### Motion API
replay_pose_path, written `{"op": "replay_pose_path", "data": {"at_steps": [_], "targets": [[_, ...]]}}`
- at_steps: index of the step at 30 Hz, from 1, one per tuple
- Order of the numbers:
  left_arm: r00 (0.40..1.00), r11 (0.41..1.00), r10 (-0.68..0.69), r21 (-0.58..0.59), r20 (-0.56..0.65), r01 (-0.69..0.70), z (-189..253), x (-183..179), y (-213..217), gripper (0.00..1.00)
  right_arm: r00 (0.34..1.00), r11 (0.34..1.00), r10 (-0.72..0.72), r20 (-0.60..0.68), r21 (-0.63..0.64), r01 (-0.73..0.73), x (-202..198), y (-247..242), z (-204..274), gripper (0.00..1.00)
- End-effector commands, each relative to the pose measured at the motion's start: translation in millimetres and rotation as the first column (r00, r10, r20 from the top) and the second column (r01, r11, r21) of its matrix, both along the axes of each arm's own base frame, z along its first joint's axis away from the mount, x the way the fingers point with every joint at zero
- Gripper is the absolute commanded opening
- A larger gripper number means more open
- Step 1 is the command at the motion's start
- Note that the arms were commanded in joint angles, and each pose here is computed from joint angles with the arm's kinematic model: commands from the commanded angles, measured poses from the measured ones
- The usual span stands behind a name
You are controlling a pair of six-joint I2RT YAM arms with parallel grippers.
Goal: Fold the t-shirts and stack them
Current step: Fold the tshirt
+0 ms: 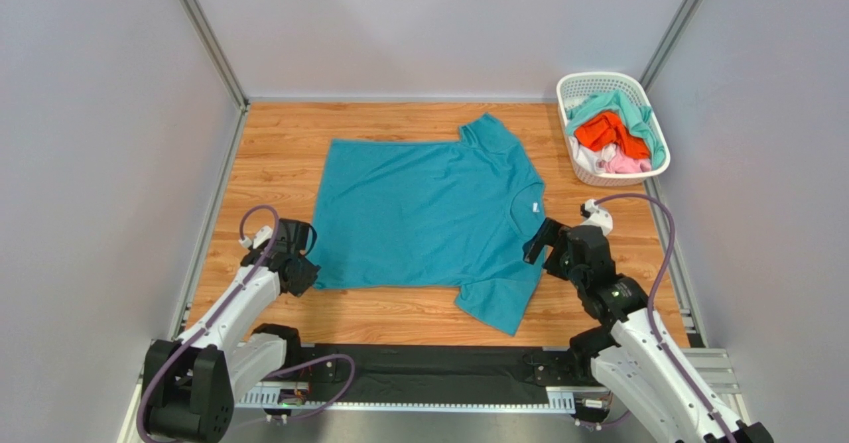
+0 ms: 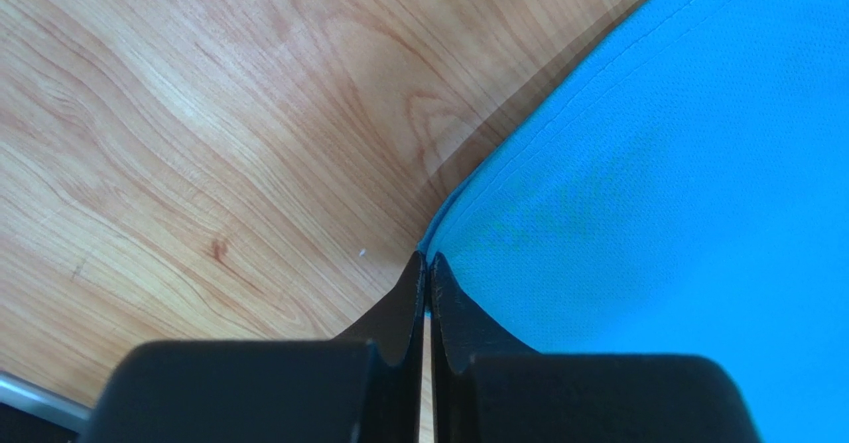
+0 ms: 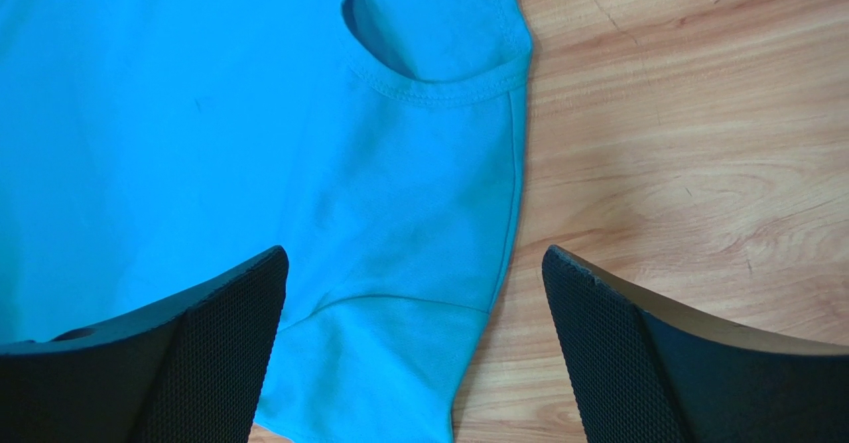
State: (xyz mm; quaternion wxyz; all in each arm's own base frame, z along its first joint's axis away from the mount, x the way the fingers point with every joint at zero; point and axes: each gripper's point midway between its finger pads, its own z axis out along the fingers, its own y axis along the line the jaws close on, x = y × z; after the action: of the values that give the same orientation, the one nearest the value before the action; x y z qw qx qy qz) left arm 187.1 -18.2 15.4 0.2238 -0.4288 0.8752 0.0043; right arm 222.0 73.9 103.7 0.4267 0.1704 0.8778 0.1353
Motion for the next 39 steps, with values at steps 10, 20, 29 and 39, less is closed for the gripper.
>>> {"op": "replay_pose_path", "data": {"at_steps": [10,20,29,39], "targets": [[0.999,0.998,-0.04,0.056,0.018,0.039,15,-10,10,0.0,0.938,0.952,0.259,-0.232,-0.1,-0.288,-48,46,-9,1.0],[0.999,0.999,-0.04,0.038,0.035,0.039,17,-11,8,0.0,0.807,0.853,0.417,-0.419,-0.128,-0.507,-111,98,-42,0.87],[0.998,0.998,-0.056,0.039,0.036,0.054,18,-11,7,0.0,0.757,0.832,0.407,-0.511,-0.136,-0.539,-125,101,-65,0.72],[0.997,0.998,-0.067,0.004,0.039,0.067,19,-11,0,0.0,0.72,0.828,0.409,-0.561,-0.104,-0.552,-139,96,-88,0.71]]}}
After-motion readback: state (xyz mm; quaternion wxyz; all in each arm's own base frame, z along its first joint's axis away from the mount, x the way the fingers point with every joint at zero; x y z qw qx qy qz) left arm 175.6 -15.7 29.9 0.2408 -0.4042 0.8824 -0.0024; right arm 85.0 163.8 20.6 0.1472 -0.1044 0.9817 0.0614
